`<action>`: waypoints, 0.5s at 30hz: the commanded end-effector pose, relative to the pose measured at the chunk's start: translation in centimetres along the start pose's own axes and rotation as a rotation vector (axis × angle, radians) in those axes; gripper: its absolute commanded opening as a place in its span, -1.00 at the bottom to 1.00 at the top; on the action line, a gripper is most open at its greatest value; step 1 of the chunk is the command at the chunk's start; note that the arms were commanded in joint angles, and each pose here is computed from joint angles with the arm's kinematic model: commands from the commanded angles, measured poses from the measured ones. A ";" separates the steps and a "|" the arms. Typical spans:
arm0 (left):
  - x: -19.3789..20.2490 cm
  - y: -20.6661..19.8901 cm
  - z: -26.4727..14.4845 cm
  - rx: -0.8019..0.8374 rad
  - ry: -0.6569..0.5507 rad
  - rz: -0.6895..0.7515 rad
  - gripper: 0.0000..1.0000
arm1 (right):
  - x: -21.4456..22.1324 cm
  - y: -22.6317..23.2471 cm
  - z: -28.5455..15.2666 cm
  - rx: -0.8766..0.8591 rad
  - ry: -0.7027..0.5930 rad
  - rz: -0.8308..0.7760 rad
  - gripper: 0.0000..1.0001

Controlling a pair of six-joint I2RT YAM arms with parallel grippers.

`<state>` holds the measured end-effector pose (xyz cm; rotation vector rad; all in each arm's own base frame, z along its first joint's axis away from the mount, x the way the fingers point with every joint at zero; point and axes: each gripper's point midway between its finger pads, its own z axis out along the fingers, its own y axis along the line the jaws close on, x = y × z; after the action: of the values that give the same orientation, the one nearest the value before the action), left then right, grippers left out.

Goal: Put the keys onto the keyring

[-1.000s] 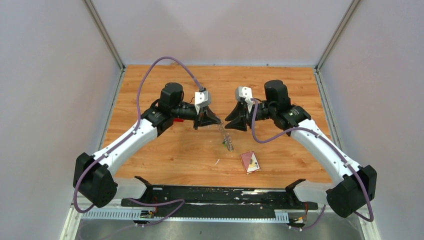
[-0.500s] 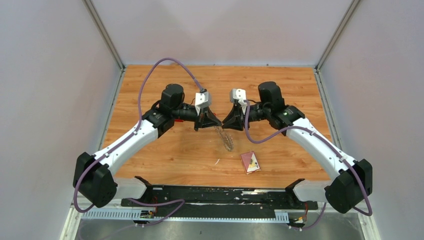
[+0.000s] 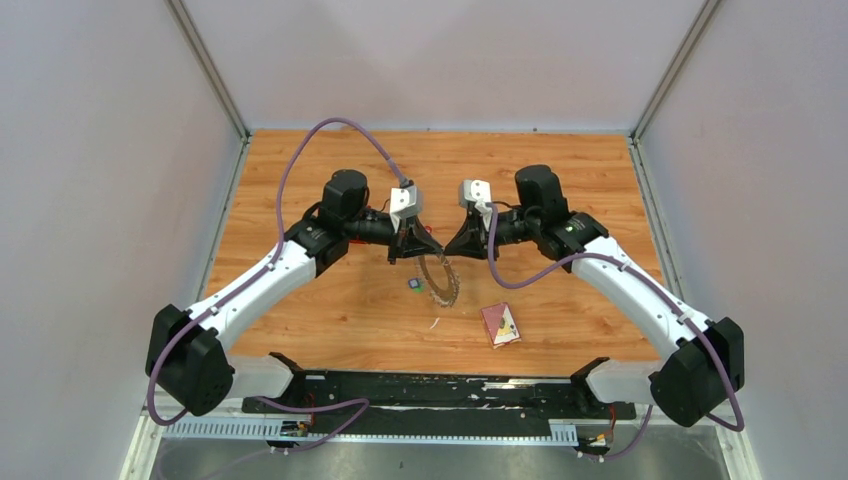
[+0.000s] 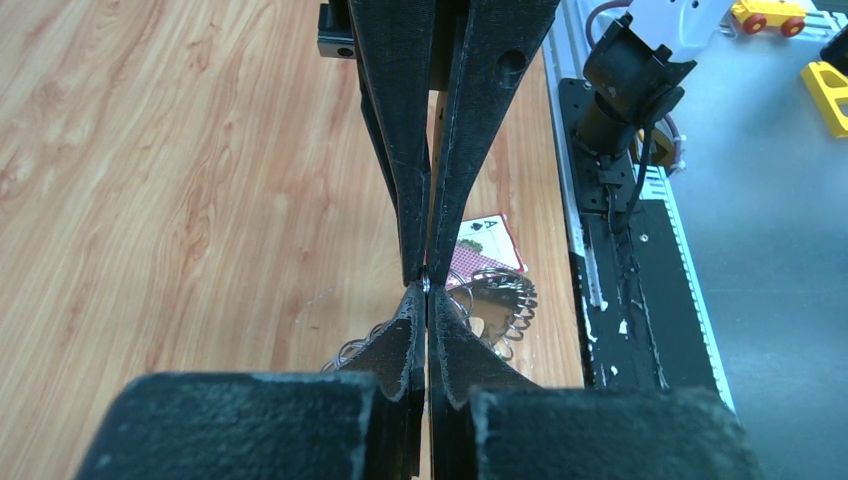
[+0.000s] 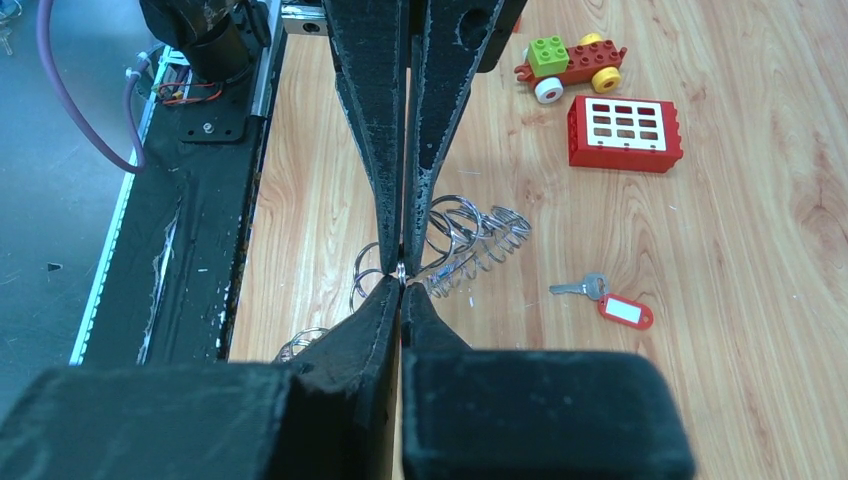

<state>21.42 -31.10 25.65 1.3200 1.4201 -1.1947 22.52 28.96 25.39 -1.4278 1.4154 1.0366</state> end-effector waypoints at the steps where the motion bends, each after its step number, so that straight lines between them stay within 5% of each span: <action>1: -1.6 -1.1 -0.3 0.031 -0.039 0.069 -1.00 | -0.7 0.0 0.1 0.000 -0.029 -0.048 -1.00; 3: -1.4 -1.2 -0.3 0.032 -0.034 0.071 -1.00 | -0.7 0.1 0.1 -0.011 -0.029 -0.043 -0.98; 9: -0.4 -1.2 -0.5 0.043 0.010 0.109 -1.00 | -1.1 0.1 -0.4 0.004 -0.017 -0.053 -0.47; 15: 0.4 -1.4 -0.6 0.059 0.025 0.144 -1.00 | -1.4 0.6 -0.5 -0.012 -0.032 -0.062 -0.52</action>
<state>20.77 -30.51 23.88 1.4022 1.4223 -1.1587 22.32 28.83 25.21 -1.4344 1.4146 1.0330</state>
